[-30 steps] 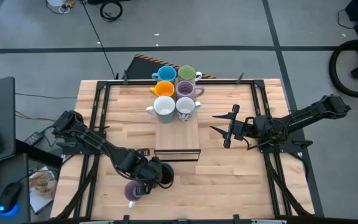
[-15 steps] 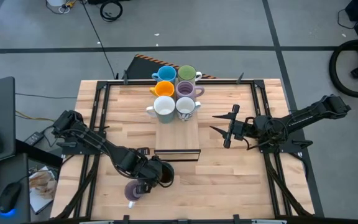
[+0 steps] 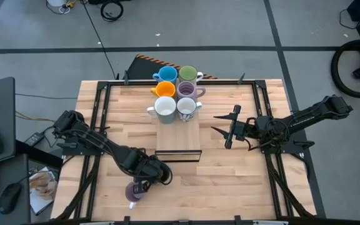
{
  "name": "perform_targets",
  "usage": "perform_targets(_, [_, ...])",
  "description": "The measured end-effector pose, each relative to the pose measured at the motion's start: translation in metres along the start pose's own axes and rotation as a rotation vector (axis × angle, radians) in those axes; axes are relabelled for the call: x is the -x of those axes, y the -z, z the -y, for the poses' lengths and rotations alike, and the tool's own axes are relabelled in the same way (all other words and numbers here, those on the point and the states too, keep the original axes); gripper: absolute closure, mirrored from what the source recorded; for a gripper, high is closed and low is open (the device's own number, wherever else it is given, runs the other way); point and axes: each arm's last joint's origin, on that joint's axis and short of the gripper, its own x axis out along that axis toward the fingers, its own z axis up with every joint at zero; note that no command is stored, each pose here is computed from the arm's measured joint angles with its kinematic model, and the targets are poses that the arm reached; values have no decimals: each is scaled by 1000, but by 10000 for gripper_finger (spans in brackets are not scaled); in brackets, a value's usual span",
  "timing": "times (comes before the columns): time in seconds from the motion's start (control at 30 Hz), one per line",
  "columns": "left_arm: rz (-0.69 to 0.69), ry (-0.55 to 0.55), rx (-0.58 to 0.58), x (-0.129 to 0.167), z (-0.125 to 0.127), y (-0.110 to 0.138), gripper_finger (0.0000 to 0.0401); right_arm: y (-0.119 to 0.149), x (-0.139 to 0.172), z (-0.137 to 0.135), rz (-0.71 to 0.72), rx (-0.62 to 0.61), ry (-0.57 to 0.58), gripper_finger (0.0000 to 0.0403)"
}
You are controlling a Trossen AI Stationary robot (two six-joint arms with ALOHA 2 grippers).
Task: Place coffee mugs
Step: Put the dark blue mug on the shelf
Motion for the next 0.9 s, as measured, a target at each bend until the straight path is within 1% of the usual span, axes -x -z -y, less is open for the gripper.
perform_targets(0.17, [-38, 6, 6, -8, -2, 4, 331, 0, 0, 0, 0, 0, 0, 194])
perform_targets(0.47, [9, -33, 11, -9, -4, 0, 321, 0, 0, 0, 0, 0, 0, 194])
perform_targets(0.77, [26, -21, 35, -9, -4, -3, 267, 0, 0, 0, 0, 0, 0, 194])
perform_targets(0.9, [49, -19, 17, -9, -3, -5, 259, 0, 0, 0, 1, 0, 0, 194])
